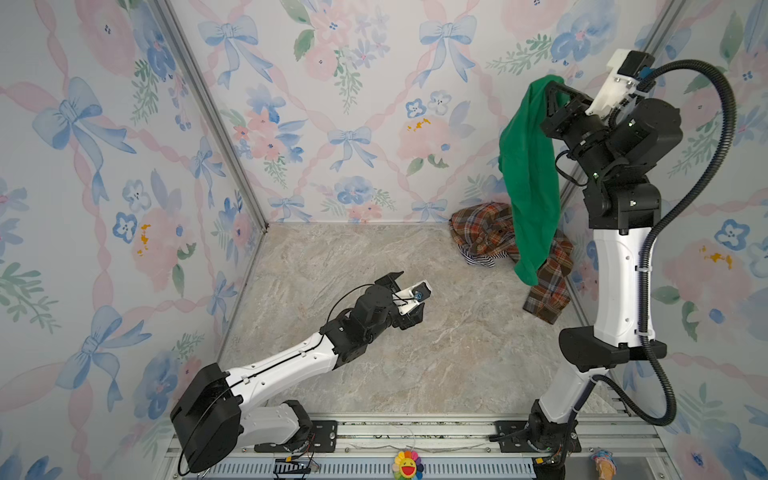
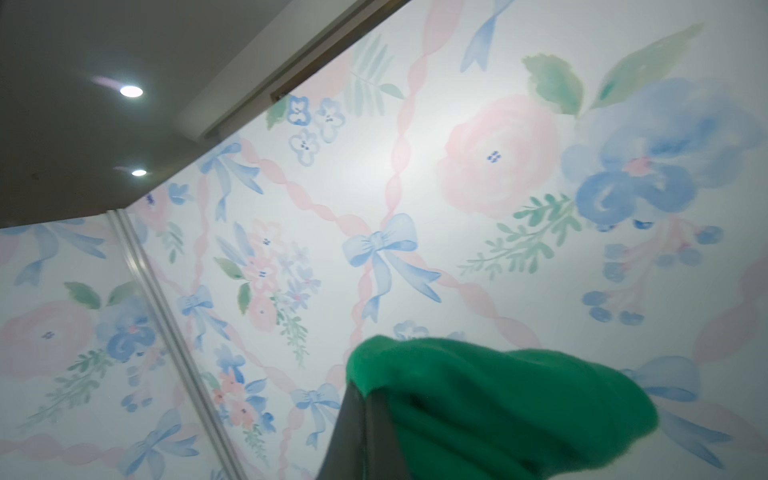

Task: Pick out a specific cloth from the pile
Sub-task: 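Lift the green garment out of the pile with the right gripper, then lay the green garment on the table while the left gripper grasps its edge, then lift the green garment high with the left gripper while the right gripper releases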

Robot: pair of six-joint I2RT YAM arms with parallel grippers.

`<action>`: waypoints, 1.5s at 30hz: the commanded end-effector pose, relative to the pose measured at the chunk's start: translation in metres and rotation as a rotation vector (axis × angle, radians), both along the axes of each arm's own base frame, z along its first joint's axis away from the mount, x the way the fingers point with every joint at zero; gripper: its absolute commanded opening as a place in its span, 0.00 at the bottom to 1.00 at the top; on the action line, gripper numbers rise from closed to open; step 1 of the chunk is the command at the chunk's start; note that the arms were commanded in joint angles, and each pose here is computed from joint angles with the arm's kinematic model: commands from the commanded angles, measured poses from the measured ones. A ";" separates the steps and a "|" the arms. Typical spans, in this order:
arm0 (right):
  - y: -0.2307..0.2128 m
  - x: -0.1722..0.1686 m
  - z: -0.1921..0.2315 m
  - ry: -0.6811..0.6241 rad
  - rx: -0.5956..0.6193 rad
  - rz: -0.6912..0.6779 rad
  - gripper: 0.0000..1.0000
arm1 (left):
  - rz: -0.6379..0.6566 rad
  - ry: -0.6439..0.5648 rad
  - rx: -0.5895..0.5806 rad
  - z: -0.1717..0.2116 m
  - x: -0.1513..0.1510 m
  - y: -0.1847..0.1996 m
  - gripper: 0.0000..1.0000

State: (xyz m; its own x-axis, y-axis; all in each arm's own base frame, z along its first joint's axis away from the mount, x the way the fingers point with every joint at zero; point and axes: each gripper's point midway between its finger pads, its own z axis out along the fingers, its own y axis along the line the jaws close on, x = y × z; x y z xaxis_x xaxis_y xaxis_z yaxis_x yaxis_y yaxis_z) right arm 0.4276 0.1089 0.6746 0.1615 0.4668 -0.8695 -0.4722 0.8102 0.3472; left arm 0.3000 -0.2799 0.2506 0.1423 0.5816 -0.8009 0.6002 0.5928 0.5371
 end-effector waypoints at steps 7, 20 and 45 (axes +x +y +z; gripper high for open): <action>0.129 0.048 -0.104 0.259 0.112 0.359 0.00 | 0.159 -0.128 -0.259 0.080 0.025 0.082 0.98; 0.204 0.066 -0.326 0.645 0.146 0.479 0.10 | 0.374 -0.106 -0.252 0.071 0.061 0.140 0.98; 0.129 -0.153 -0.524 0.982 -0.517 0.276 0.97 | 0.458 0.944 -0.118 -0.164 0.133 0.104 0.57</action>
State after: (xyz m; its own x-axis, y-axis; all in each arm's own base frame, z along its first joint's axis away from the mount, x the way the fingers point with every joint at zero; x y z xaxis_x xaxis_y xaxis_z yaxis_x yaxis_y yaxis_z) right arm 0.2802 0.2397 0.1652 -0.7584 -0.0318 -0.6510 -0.3718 0.8415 0.3920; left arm 0.4295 -0.1702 0.0857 -0.7630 0.3635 -0.5345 0.4630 0.8844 -0.0595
